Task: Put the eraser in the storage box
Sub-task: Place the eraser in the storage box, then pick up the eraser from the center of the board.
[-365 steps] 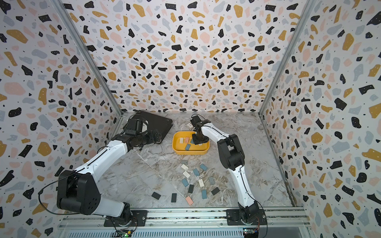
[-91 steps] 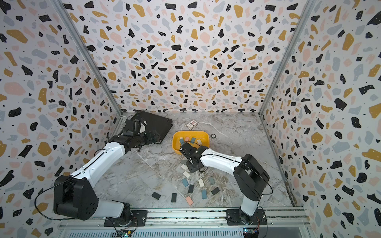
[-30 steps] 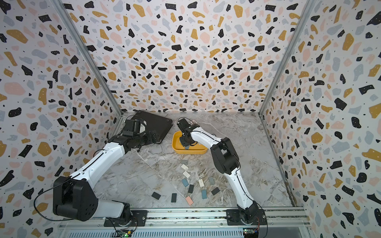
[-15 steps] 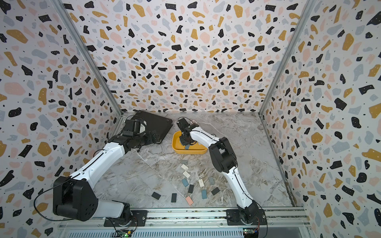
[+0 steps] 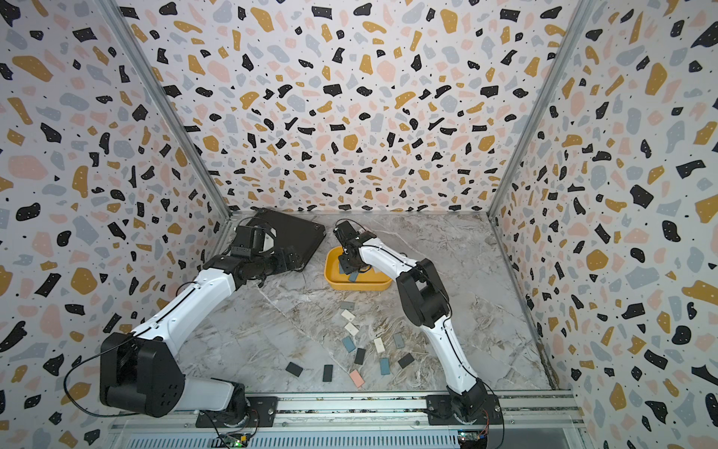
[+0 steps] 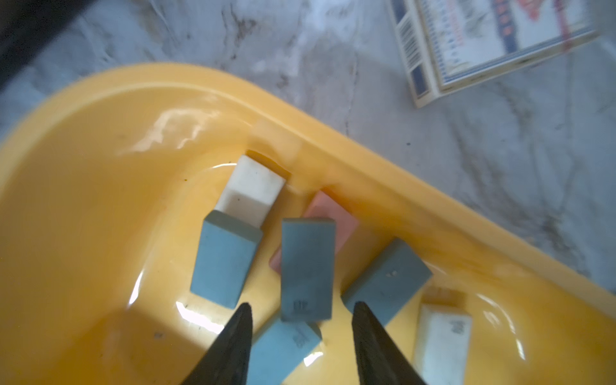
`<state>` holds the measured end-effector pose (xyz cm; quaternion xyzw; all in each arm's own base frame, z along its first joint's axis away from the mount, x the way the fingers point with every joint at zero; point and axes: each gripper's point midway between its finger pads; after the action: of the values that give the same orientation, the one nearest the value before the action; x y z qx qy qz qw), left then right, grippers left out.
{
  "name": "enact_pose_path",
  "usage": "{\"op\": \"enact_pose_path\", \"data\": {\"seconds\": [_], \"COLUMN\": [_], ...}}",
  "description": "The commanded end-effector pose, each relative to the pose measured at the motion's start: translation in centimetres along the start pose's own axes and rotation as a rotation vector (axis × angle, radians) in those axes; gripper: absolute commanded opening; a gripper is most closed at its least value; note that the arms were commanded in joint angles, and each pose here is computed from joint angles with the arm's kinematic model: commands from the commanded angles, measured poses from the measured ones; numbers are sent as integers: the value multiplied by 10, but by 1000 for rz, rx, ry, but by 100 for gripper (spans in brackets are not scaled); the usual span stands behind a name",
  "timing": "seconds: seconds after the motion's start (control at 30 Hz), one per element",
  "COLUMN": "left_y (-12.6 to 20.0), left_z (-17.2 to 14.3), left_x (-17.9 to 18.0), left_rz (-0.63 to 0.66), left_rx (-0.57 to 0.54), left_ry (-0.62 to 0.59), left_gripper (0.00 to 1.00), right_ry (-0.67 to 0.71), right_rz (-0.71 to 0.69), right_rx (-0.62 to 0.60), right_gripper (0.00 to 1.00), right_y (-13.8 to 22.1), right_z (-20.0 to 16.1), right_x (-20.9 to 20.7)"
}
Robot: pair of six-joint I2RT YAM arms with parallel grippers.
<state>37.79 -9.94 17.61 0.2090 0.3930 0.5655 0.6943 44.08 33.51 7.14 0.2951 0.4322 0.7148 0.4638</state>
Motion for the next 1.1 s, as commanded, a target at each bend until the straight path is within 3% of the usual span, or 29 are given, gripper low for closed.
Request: {"op": "enact_pose_path", "data": {"seconds": [0.0,0.17,0.33,0.67,1.07], "left_y": [1,2,4,11,17], "left_z": [5,7,7,4,-2], "left_x": [-1,-1,-1,-1,2], "left_rz": [-6,-7,-5,-7,-1], "left_rx": [-18,-27,-31,-39,-45], "left_ry": [-13,-13,-16,-10,-11], "left_gripper": [96,96,96,96,96], "right_ry": [-14,3,40,96,73], "right_rz": [21,29,54,71,106], "right_rx": [-121,-159,-96,49,127], "right_gripper": [56,60,60,59,59], "right_y": [73,122,136,108,69], "right_z": [19,-12,-66,-156,-177], "right_x": [-5,-5,8,35,56]}}
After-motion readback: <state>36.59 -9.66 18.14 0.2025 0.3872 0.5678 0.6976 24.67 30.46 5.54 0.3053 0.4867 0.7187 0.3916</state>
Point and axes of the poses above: each gripper's point midway between its finger pads, its own y axis back along the fingers, its own x axis along the line the jaws close on, z = x × y, and after that the axes turned 6 degrees about -y, right-handed
